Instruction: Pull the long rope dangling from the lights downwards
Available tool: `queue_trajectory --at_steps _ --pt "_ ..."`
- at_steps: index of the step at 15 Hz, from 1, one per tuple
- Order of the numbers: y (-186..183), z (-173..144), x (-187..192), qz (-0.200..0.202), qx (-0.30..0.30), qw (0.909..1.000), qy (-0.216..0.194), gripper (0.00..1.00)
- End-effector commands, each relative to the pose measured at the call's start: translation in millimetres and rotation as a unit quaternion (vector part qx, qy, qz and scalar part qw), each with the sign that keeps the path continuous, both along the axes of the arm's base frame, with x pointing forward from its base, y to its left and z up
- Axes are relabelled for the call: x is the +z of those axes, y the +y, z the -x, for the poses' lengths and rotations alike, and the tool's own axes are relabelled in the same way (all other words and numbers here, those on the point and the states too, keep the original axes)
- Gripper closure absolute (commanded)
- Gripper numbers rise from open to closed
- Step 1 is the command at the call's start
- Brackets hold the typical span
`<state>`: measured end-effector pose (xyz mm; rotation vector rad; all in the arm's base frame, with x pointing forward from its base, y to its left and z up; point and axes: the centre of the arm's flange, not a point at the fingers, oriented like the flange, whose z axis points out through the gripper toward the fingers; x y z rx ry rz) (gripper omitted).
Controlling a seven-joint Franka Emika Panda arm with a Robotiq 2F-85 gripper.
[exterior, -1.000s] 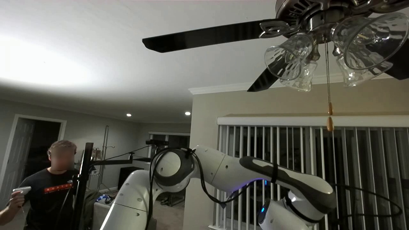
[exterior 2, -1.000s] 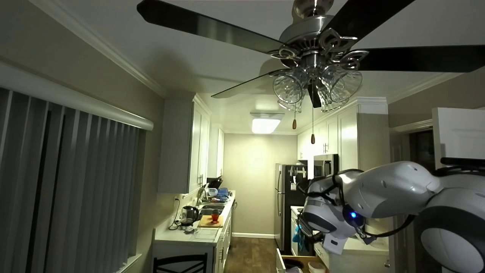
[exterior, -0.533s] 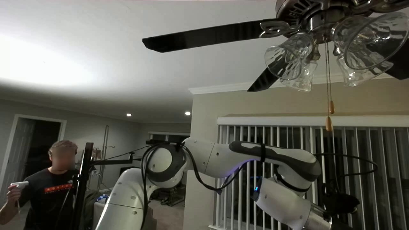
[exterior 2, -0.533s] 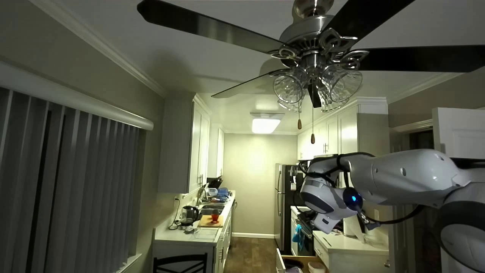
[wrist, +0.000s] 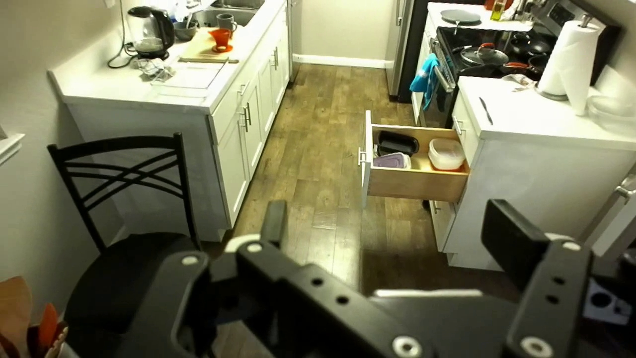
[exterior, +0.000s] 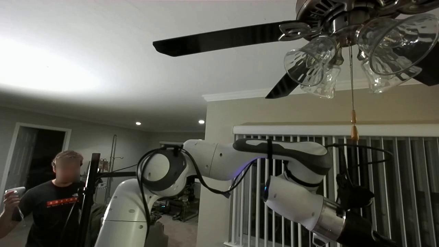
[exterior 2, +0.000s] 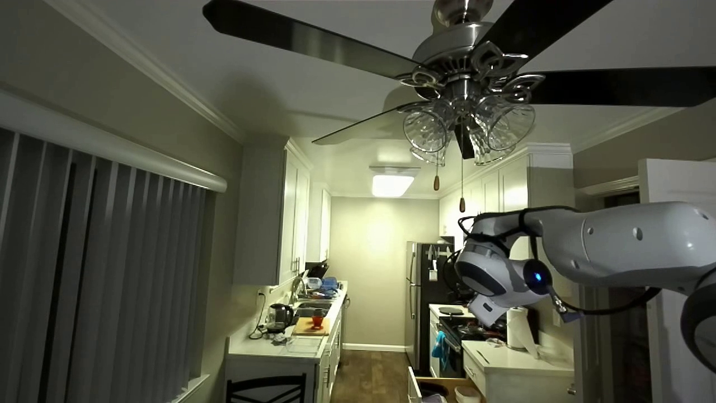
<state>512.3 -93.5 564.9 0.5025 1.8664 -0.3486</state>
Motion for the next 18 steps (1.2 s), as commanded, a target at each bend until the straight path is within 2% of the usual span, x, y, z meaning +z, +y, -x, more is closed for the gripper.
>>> queue_trajectory --at_steps 1,7,12,18 --pt "0 41 7 -0.014 0.032 0.9991 -0.022 0.00" --pt "10 43 22 -0.006 0.082 0.9927 -0.088 0.00" --pt "16 62 42 0.009 0.094 0.9851 -0.144 0.00" --pt "25 84 60 0.035 0.125 0.9758 -0.176 0.00"
